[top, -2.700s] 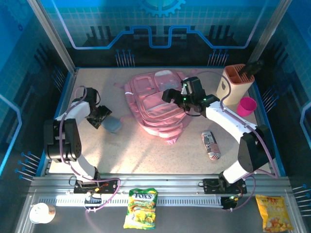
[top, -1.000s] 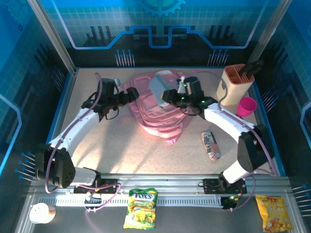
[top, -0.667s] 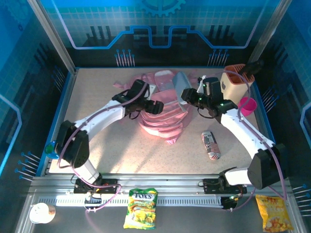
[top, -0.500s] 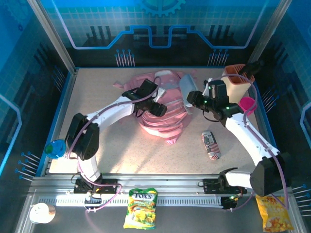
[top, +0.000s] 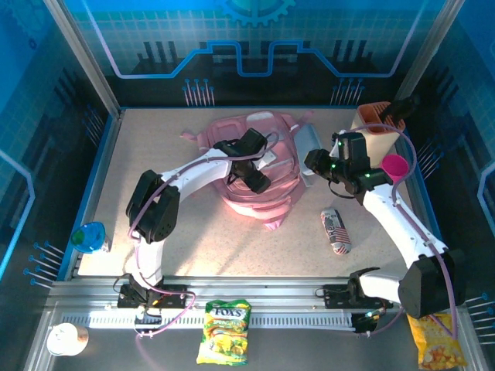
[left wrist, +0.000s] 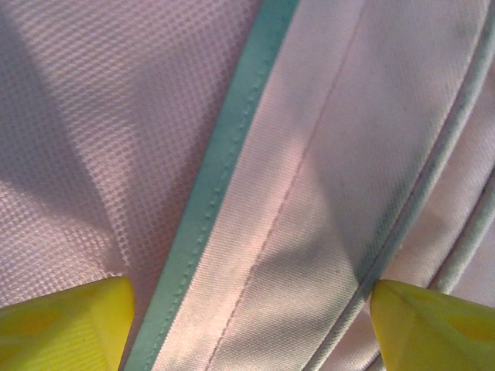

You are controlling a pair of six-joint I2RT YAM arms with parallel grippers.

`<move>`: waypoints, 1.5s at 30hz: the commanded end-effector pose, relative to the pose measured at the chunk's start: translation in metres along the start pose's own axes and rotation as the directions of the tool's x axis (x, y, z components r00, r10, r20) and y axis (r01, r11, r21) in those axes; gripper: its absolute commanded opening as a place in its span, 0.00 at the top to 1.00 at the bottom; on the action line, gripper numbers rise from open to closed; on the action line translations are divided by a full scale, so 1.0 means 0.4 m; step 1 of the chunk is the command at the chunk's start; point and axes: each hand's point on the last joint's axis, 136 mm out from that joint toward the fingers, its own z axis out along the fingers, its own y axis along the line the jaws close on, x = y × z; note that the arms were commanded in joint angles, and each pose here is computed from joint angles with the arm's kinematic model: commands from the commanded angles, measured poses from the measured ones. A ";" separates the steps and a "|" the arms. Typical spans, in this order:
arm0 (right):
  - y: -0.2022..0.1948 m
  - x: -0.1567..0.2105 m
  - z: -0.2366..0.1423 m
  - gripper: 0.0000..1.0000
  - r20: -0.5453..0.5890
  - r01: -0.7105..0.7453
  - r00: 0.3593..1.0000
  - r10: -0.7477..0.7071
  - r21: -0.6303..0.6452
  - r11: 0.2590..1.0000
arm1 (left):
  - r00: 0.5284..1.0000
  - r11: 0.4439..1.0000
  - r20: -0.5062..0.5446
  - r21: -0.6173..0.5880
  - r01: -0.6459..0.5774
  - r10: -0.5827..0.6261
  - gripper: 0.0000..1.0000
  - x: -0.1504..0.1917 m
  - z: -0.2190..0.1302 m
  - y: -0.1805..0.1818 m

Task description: Pack the student bag

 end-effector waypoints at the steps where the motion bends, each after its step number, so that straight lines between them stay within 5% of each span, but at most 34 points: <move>1: -0.004 -0.001 0.004 0.65 -0.004 -0.028 1.000 0.028 -0.011 1.000 | 0.998 0.999 -0.032 0.025 -0.045 0.046 0.19 0.006 0.005 -0.027; 6: -0.005 0.002 0.010 0.65 -0.009 -0.042 0.999 0.042 -0.018 0.999 | 0.997 0.997 -0.037 0.043 -0.067 0.068 0.19 0.014 0.012 -0.046; 11: -0.005 0.004 0.013 0.65 -0.010 -0.046 0.999 0.046 -0.018 0.999 | 0.998 0.996 -0.055 -0.077 -0.042 0.038 0.31 0.009 0.028 0.005; 23: -0.008 0.003 0.007 0.64 -0.002 -0.051 0.999 0.051 -0.014 0.999 | 0.989 0.946 -0.081 -0.291 -0.140 0.122 0.21 -0.013 0.038 0.036; 33: -0.021 0.000 -0.015 0.64 0.019 -0.052 0.998 0.052 0.005 0.999 | 0.994 0.940 0.105 -0.342 0.000 0.038 0.60 -0.097 -0.072 0.069; 45: -0.037 0.024 -0.038 0.64 0.000 -0.066 0.998 0.066 0.002 0.998 | 0.981 0.945 0.168 -0.292 0.146 -0.100 0.91 -0.108 -0.119 0.107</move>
